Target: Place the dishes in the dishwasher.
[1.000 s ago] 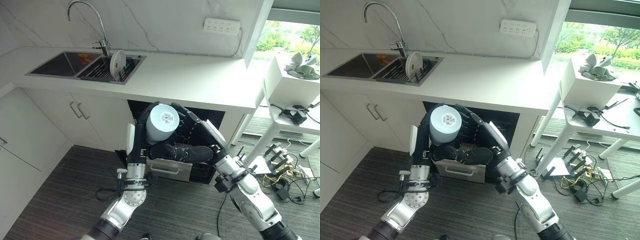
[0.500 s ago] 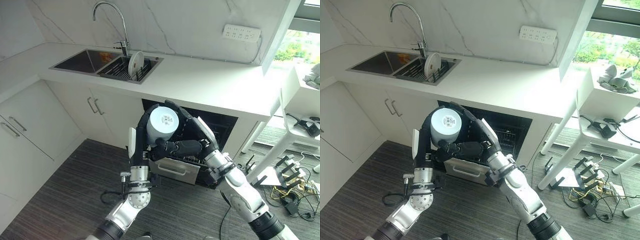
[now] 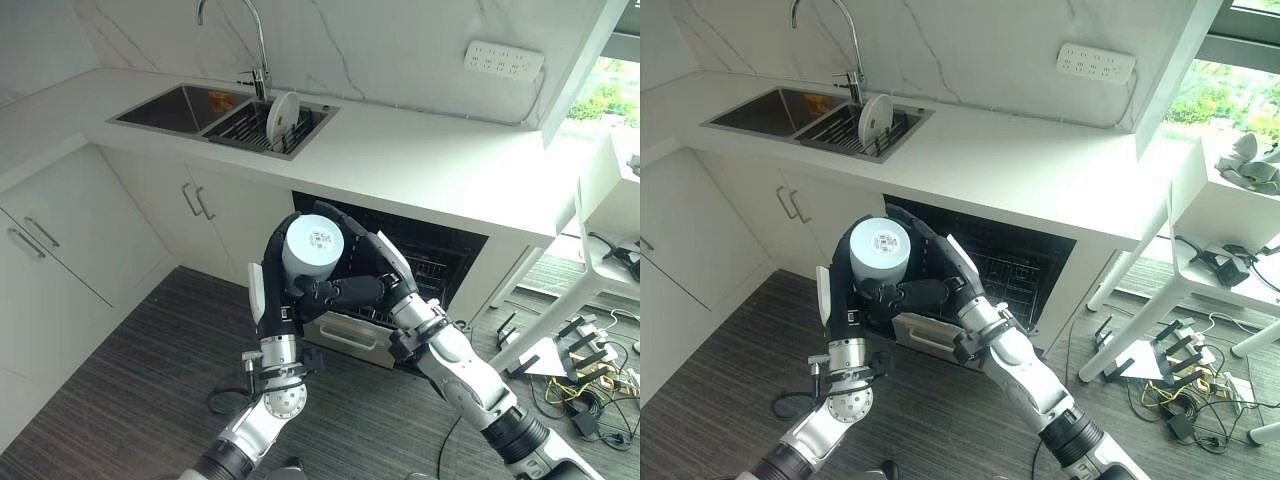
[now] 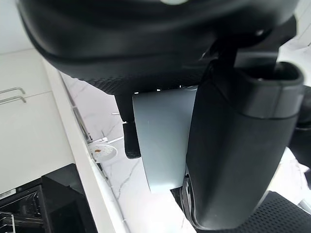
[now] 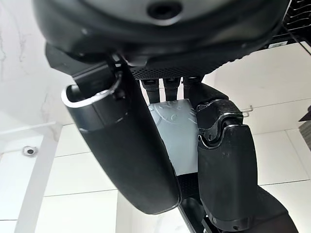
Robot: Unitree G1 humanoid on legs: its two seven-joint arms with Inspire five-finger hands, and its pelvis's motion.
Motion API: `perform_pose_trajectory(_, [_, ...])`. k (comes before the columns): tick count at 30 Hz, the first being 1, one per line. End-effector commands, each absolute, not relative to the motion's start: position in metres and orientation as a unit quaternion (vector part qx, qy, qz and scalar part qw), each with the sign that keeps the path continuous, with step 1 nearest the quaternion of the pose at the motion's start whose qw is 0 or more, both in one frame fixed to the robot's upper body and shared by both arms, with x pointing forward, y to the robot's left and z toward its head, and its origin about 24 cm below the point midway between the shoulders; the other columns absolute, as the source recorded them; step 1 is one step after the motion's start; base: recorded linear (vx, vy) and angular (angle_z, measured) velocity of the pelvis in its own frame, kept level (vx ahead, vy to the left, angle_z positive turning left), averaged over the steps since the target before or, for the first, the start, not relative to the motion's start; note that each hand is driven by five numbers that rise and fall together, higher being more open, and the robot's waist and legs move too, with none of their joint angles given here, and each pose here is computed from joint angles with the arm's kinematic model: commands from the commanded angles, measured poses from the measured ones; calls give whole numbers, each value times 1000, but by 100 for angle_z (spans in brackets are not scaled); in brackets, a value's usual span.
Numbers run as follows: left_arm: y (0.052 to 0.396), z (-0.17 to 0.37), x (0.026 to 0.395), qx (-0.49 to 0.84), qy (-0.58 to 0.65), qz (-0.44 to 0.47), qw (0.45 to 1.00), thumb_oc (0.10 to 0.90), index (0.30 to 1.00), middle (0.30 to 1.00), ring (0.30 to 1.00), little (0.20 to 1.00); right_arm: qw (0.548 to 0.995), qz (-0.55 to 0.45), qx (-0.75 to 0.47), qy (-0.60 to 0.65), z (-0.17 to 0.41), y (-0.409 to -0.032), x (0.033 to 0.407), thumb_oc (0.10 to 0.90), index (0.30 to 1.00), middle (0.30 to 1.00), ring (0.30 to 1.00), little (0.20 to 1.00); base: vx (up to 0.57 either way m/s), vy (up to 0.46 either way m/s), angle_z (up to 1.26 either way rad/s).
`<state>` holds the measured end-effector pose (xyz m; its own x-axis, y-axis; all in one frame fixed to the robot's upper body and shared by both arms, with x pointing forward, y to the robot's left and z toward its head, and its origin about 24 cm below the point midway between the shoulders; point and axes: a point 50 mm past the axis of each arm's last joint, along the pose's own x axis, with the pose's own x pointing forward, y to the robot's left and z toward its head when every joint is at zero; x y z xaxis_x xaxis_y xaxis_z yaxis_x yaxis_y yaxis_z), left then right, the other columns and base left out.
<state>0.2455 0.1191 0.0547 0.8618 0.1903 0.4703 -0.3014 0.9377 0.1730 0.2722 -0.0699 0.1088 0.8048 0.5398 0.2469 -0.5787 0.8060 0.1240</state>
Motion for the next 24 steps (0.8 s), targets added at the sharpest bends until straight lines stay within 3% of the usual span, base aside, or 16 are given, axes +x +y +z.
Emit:
perform_pose_trajectory(1, [84, 119, 255, 62, -405, 69, 909, 400, 300, 300, 300, 300, 894, 360, 137, -229, 173, -34, 268, 800, 900, 900, 900, 900, 0, 0, 0])
perform_pose_trajectory(2, [83, 118, 254, 62, -406, 67, 909, 400, 300, 300, 300, 300, 896, 361, 130, -224, 171, -30, 267, 800, 900, 900, 900, 900, 0, 0, 0])
perform_pose_trajectory(3, [82, 118, 254, 63, -405, 65, 910, 400, 300, 300, 300, 300, 896, 361, 131, -224, 171, -29, 267, 696, 745, 745, 745, 745, 0, 0, 0])
perform_pose_trajectory(4, [82, 117, 254, 63, -405, 63, 910, 400, 300, 300, 300, 300, 895, 363, 128, -226, 171, -28, 267, 535, 502, 502, 502, 502, -10, -19, 5])
perform_pose_trajectory(5, [82, 118, 253, 64, -407, 62, 909, 400, 300, 300, 300, 300, 894, 364, 125, -230, 172, -28, 267, 430, 345, 345, 345, 345, -22, -26, 7])
perform_pose_trajectory(6, [80, 118, 253, 65, -409, 58, 908, 400, 300, 300, 300, 300, 892, 367, 114, -238, 173, -27, 266, 400, 300, 300, 300, 300, -19, -18, 6])
perform_pose_trajectory(17, [77, 114, 255, 91, -400, 37, 911, 400, 300, 300, 300, 300, 895, 353, 118, -245, 175, -26, 267, 400, 300, 300, 300, 300, -4, 1, 2])
perform_pose_trajectory(18, [78, 113, 255, 95, -397, 35, 912, 435, 352, 352, 352, 352, 897, 348, 120, -247, 176, -27, 267, 400, 300, 300, 300, 300, 0, 0, 0])
perform_pose_trajectory(19, [78, 112, 255, 97, -395, 33, 913, 800, 900, 900, 900, 900, 899, 340, 121, -250, 176, -28, 267, 400, 300, 300, 300, 300, 0, 0, 0])
perform_pose_trajectory(24, [80, 103, 254, 110, -367, 32, 923, 800, 900, 900, 900, 900, 913, 210, 175, -304, 186, -65, 274, 400, 300, 300, 300, 300, 37, 81, 0])
